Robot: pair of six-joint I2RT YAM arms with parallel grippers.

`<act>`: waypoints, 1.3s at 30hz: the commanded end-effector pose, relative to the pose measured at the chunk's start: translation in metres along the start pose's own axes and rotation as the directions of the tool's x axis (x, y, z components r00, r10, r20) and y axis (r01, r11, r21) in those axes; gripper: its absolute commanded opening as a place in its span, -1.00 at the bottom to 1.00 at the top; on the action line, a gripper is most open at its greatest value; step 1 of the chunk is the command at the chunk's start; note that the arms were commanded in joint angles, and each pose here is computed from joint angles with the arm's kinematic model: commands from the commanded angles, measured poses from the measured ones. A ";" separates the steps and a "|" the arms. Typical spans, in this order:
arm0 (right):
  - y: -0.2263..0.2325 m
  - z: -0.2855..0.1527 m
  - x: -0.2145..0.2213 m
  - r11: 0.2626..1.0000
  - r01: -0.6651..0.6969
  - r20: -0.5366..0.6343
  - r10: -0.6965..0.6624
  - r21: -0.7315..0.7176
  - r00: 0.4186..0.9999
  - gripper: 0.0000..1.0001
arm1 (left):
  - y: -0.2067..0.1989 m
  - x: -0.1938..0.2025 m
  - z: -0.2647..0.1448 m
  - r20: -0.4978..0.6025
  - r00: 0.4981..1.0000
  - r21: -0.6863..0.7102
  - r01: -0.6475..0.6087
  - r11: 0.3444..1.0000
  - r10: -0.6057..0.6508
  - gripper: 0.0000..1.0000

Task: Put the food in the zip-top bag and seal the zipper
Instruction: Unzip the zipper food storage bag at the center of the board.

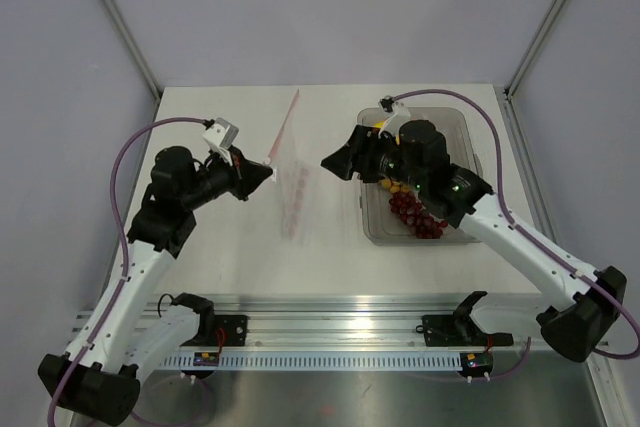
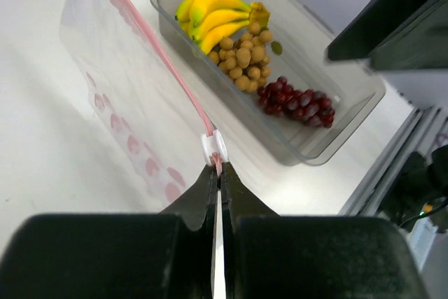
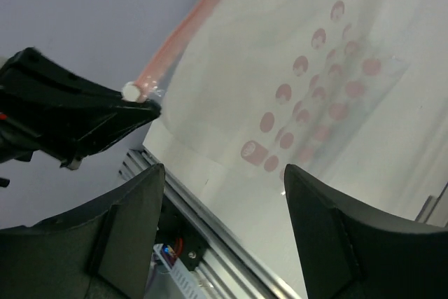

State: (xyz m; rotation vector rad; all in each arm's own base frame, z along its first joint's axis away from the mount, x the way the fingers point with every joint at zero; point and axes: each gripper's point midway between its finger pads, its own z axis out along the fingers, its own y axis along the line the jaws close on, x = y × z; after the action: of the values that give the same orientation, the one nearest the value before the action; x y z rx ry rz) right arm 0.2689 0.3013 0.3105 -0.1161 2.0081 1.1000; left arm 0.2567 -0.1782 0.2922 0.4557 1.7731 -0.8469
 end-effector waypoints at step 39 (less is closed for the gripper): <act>0.106 0.004 0.017 0.308 0.749 0.129 -0.878 -0.587 0.462 0.20 | -0.050 -0.017 -0.023 -0.004 0.824 0.475 -0.496 0.726 0.566 -1.00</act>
State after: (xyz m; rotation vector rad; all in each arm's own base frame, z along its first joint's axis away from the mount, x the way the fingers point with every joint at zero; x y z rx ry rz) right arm 0.2207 0.3716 0.3632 -1.4652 1.3787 0.9163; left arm 0.2188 -0.1906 0.3166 1.2972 1.5098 -0.8096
